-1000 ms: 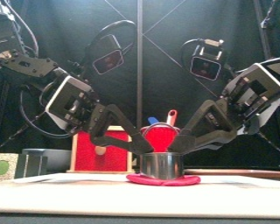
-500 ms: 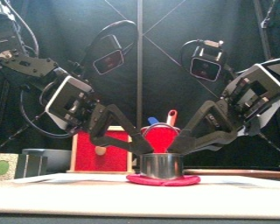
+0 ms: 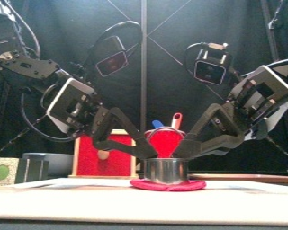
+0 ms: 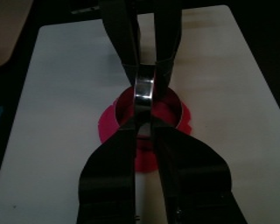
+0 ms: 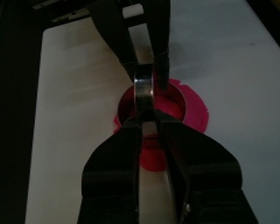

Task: Get the cutter from the drawer then cut the dough then place the extra dough in the bowl
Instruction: Cut the dough

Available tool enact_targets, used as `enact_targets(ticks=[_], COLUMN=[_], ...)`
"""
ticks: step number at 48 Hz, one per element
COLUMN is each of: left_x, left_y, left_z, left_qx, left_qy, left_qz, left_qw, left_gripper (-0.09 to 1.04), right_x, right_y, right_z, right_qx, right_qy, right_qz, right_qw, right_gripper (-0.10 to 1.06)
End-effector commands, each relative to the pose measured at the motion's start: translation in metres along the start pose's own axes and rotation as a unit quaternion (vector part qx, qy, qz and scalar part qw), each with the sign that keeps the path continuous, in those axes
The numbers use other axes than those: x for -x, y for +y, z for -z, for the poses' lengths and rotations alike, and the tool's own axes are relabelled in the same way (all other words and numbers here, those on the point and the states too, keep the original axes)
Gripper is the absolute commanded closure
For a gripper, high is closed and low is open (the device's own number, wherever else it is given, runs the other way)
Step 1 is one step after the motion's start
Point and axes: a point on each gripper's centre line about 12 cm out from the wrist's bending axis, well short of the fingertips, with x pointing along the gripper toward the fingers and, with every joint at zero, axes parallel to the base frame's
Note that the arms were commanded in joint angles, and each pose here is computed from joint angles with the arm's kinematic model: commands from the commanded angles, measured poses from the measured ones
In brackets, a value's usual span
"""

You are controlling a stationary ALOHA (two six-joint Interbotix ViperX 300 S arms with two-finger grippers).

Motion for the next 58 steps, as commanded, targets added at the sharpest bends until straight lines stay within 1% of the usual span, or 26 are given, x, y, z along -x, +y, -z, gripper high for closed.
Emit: enact_targets(ticks=[1,11,29,38,46,50,54,58], left_x=[-0.003,-0.003,-0.002,-0.002,-0.001,-0.001,-0.001,0.000], left_y=[-0.004,-0.004,-0.005,-0.004,-0.004,-0.004,-0.004,-0.004], left_z=[0.039,0.041,0.036,0.033,0.032,0.031,0.030,0.029], left_qx=[-0.010,-0.010,-0.010,-0.009,-0.007,-0.008,-0.007,-0.006], left_qy=[0.077,0.082,0.076,0.069,0.069,0.068,0.066,0.064], left_qz=[0.012,0.013,0.014,0.013,0.013,0.014,0.013,0.013], left_qw=[0.997,0.996,0.997,0.997,0.998,0.998,0.998,0.998], left_gripper=[0.52,0.52,0.51,0.50,0.49,0.47,0.43,0.39], right_x=[-0.009,-0.009,-0.010,-0.009,-0.009,-0.009,-0.009,-0.008], right_y=[-0.016,-0.016,-0.015,-0.010,-0.003,-0.002,-0.003,-0.003], right_z=[0.016,0.014,0.011,0.002,-0.010,-0.013,-0.016,-0.017], right_qx=[-0.017,-0.017,-0.015,-0.009,0.001,0.000,-0.010,-0.015], right_qy=[0.041,0.038,0.034,0.022,0.005,0.001,-0.003,-0.003], right_qz=[0.023,0.022,0.020,0.010,-0.005,-0.007,-0.004,-0.003], right_qw=[0.9988,0.9989,0.9991,0.9997,1.0000,1.0000,0.9999,0.9999], right_gripper=[0.47,0.47,0.47,0.47,0.45,0.45,0.43,0.41])
